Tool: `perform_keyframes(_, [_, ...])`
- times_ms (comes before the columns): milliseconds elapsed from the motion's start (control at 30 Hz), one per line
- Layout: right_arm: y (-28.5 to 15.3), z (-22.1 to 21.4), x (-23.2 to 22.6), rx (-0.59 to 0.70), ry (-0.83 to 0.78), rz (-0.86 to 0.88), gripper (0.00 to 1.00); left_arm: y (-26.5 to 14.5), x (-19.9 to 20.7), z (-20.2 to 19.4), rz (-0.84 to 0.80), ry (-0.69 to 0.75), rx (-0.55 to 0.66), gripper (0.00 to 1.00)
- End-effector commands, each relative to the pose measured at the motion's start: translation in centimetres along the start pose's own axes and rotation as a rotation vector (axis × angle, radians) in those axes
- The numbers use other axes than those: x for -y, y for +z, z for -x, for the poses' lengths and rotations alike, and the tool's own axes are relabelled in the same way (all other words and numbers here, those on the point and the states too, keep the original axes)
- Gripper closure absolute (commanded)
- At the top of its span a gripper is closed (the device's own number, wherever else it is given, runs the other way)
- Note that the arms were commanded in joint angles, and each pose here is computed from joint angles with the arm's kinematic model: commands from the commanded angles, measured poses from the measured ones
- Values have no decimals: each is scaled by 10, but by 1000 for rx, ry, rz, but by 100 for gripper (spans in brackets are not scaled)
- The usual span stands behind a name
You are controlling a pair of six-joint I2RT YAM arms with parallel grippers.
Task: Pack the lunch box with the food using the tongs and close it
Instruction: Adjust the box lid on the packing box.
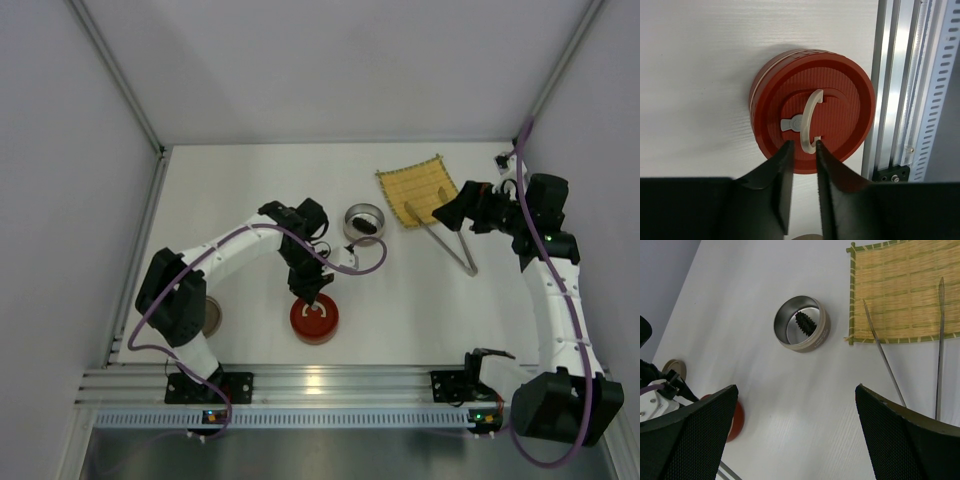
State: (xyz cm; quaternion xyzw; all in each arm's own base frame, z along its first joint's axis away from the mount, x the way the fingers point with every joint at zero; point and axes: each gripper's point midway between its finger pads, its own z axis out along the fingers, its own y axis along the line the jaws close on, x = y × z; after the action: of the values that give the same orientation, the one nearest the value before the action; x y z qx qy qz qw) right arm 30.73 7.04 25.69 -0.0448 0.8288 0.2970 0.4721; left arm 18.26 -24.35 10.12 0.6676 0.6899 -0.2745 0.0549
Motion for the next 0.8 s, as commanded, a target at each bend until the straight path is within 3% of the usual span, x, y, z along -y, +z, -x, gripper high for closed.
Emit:
perform_keyframes(0, [-2,8,2,27,-22,9,1,-14,7,18,13,52,77,75])
perform_keyframes(100, [-2,8,1,29,-25,9,1,-23,2,29,45,60,112,88])
perform_keyframes(300, [-2,9,0,32,-25,14,1,-17,-11,25,55,57,78,94])
perform_keyframes(767, [0,9,1,29,-20,16,1,5,-23,6,108,69,-34,91])
